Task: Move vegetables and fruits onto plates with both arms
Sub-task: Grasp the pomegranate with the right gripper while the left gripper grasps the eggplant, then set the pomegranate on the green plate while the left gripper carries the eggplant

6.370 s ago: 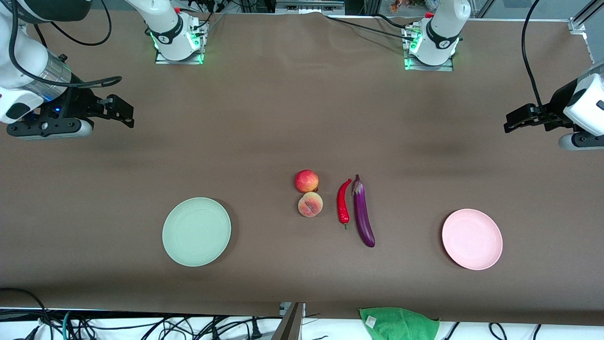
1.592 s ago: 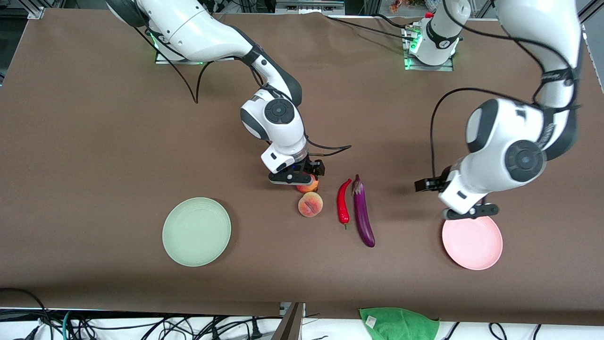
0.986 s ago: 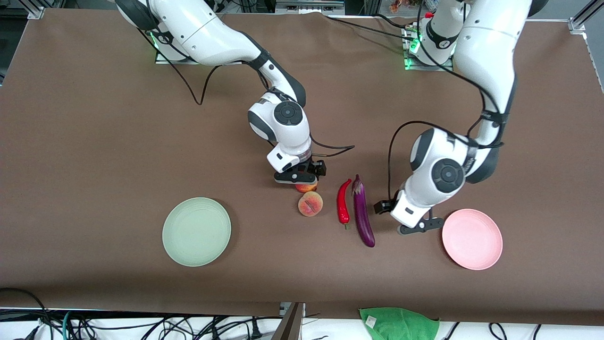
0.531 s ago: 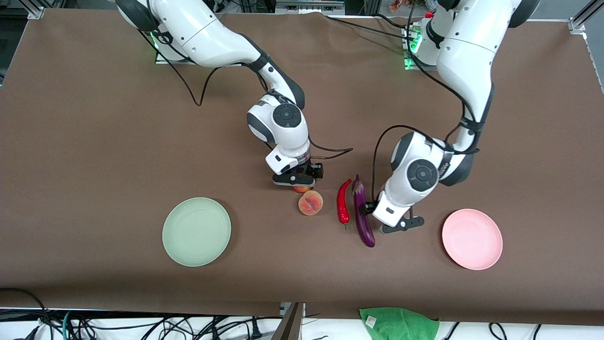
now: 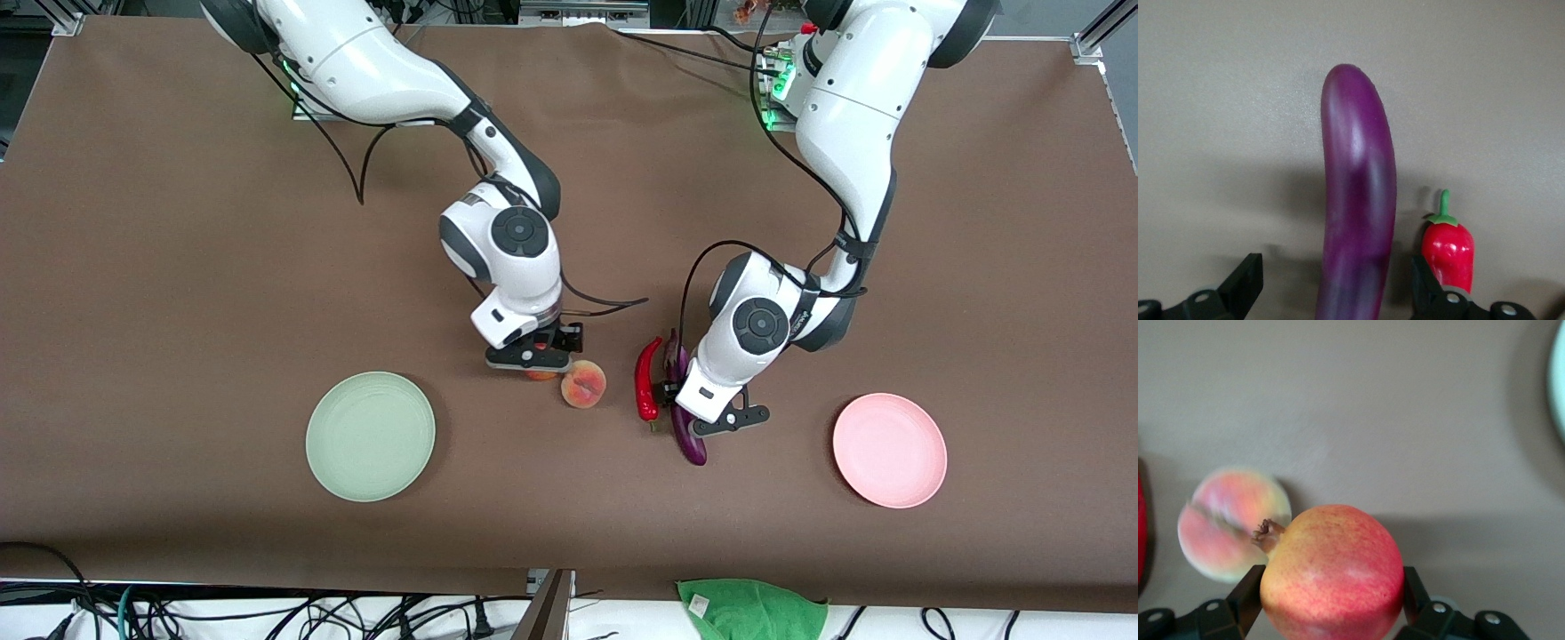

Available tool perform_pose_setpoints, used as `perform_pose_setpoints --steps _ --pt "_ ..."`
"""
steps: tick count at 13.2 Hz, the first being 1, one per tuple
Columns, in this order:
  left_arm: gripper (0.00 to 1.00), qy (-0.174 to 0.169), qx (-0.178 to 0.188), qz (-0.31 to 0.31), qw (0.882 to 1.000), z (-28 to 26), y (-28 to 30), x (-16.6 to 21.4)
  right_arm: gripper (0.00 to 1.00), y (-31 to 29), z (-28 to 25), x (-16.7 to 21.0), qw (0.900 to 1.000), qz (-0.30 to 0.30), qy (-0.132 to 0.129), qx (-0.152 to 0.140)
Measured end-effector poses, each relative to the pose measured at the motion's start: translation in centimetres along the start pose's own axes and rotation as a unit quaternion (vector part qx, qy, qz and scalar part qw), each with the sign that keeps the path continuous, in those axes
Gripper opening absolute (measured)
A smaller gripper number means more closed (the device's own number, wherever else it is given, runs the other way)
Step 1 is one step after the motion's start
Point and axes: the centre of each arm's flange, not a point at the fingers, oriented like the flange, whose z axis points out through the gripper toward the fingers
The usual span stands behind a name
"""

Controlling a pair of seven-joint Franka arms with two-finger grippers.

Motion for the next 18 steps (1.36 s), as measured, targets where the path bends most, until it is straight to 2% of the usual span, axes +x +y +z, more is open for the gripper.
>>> perform_pose_setpoints --steps 1,3,5,8,10,11,13,18 --pt "0.91 0.002 -0.001 0.000 1.000 0.3 0.0 0.0 0.87 1.3 -0.7 1.1 1.000 -0.012 -0.002 -0.007" --pt "0.65 0.004 -0.003 0.000 1.000 0.4 0.1 0.0 0.87 5.1 -1.8 3.8 0.999 -0.043 -0.017 -0.014" --pt "0.42 0.005 -0.003 0.002 1.000 0.4 0.2 -0.1 0.87 10.6 -2.7 7.4 0.997 -0.076 -0.032 -0.007" --pt "0.40 0.010 -0.005 0.001 1.000 0.0 0.2 0.4 0.87 19.3 -2.4 11.7 0.992 -0.121 -0.041 -0.008" --pt "0.40 0.022 -0.008 0.000 1.000 -1.2 -0.3 1.6 0.87 23.4 -1.3 13.1 0.990 -0.131 -0.045 -0.002" --pt "0.40 0.027 -0.008 0.009 1.000 -2.2 -1.0 2.5 0.88 23.9 -0.7 13.3 0.990 -0.132 -0.043 0.002" --pt "0.39 0.024 0.001 0.044 0.999 -4.7 -3.6 4.7 1.00 23.3 -0.1 13.1 0.991 -0.129 -0.040 0.013" --pt "0.36 0.019 0.019 0.156 0.987 -9.5 -13.8 10.4 1.00 21.1 -1.0 12.5 0.993 -0.107 -0.039 0.027"
